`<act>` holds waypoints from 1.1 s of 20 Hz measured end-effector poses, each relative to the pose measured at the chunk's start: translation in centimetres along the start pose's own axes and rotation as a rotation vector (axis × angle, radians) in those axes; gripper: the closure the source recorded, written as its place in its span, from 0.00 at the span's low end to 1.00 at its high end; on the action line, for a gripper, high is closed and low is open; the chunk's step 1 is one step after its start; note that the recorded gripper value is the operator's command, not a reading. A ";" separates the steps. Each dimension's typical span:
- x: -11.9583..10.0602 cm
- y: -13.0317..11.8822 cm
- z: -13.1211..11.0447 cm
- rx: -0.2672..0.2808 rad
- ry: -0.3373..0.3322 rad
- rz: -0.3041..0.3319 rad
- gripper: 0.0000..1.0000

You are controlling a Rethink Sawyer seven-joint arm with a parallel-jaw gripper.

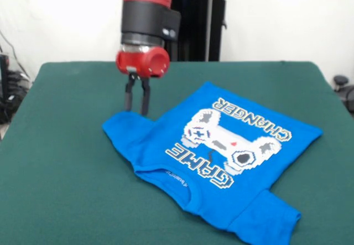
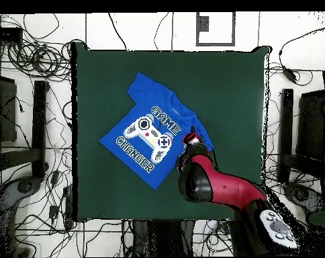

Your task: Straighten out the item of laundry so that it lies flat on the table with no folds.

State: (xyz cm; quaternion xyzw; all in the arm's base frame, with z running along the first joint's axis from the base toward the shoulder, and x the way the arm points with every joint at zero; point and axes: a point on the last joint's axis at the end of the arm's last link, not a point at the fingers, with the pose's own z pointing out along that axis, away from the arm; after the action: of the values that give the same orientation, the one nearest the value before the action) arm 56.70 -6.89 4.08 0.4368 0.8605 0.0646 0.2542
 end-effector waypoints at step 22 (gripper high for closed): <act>3.3 1.4 0.4 -0.054 0.016 -0.031 0.00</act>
State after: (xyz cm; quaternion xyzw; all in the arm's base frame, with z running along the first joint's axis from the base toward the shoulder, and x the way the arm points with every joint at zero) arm 56.26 -3.48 2.90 0.4156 0.8672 0.0873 0.2599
